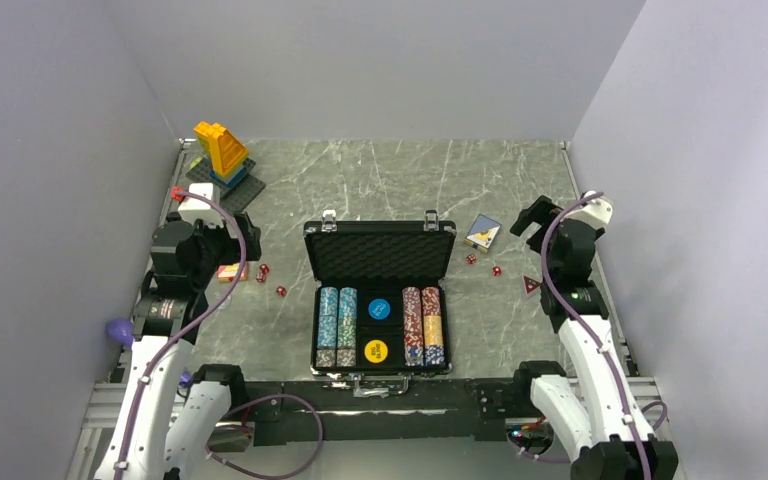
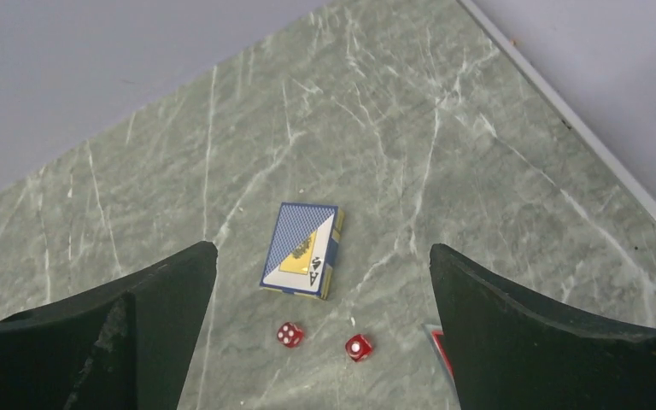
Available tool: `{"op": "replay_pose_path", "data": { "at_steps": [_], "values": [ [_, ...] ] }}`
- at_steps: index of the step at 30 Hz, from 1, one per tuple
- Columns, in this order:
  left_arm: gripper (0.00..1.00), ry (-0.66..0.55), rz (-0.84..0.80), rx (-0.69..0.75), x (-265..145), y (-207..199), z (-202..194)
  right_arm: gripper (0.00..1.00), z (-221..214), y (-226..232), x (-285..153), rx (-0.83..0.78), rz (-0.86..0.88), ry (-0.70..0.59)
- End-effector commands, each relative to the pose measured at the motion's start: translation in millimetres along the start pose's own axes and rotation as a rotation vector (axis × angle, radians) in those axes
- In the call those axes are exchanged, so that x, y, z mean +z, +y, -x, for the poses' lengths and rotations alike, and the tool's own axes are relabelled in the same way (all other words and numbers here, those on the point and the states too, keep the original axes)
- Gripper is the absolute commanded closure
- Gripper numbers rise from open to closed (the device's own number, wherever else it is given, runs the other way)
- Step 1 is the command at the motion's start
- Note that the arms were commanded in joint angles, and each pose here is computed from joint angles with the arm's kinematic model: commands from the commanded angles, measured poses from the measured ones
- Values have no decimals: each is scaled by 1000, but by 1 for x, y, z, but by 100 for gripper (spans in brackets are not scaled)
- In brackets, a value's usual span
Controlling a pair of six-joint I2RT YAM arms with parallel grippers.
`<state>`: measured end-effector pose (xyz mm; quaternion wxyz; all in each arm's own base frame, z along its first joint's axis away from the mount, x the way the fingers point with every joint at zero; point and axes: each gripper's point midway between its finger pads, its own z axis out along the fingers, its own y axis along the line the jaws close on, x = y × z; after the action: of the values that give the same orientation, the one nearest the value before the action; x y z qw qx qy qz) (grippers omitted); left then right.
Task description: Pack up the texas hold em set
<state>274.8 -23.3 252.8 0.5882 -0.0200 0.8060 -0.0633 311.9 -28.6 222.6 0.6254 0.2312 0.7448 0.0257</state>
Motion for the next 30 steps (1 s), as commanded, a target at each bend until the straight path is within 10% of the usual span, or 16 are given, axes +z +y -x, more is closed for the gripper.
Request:
{"op": "replay_pose_path", "data": {
  "at_steps": [1,16,30],
  "values": [
    [1,-47,-2,-12,0,-1,14,0,5,3,1,24,-26,54],
    [1,-97,-24,-43,7,-11,64,0,-31,4,20,-49,-80,322],
    [1,41,-43,-22,33,-10,18,12,-134,23,87,-113,-207,680]
  ]
}}
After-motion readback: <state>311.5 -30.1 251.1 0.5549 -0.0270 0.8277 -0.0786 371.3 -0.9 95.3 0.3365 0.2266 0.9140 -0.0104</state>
